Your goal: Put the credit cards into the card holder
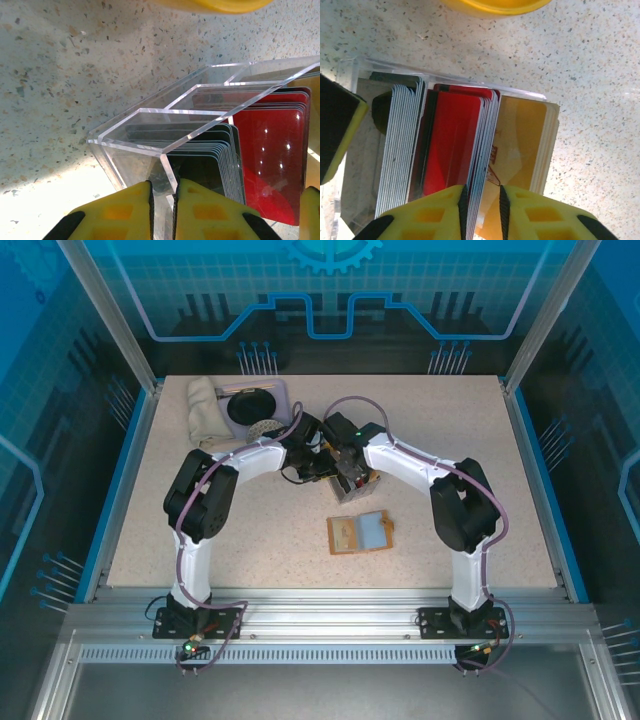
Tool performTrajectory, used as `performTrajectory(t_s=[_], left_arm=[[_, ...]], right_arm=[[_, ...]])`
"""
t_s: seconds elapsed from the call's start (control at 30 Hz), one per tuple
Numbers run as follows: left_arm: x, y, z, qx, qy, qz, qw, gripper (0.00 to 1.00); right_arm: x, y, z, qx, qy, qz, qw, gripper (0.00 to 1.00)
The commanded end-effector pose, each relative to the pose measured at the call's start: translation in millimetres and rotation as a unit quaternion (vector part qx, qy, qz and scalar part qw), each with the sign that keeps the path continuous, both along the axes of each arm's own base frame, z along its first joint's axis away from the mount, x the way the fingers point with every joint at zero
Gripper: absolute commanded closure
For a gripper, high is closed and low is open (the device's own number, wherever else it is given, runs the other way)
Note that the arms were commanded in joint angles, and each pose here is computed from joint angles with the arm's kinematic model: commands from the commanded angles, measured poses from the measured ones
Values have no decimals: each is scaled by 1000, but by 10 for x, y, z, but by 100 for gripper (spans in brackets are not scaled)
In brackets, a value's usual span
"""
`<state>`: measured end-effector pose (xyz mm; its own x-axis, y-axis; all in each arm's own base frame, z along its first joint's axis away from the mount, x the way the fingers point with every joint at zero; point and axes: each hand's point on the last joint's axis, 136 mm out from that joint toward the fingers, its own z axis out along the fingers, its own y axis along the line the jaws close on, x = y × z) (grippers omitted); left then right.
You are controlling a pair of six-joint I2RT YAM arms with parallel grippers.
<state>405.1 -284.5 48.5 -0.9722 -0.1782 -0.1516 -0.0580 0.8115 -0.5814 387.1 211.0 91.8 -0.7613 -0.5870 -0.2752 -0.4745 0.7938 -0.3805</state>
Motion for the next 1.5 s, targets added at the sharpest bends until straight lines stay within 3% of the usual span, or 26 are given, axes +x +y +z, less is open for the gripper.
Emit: performTrajectory(t_s=[0.0, 0.43, 0.7, 0.93, 1.47], left_arm=[[-310, 187, -393, 45, 71, 1, 996, 83], [-308, 170, -398, 38, 74, 5, 996, 84], [-321, 183, -417, 41, 75, 5, 996, 84], [-323, 180, -417, 39, 76, 6, 996, 84], [-348, 195, -455, 42, 81, 6, 996, 84]], right_arm=[[-33, 34, 23, 23, 16, -3, 1000, 68], [46, -45, -299, -17, 25, -15, 999, 63], [113, -128, 52, -19, -30, -20, 999, 65], [88, -122, 44, -15, -24, -18, 999, 66], [13, -61, 118, 24, -8, -21, 999, 99]])
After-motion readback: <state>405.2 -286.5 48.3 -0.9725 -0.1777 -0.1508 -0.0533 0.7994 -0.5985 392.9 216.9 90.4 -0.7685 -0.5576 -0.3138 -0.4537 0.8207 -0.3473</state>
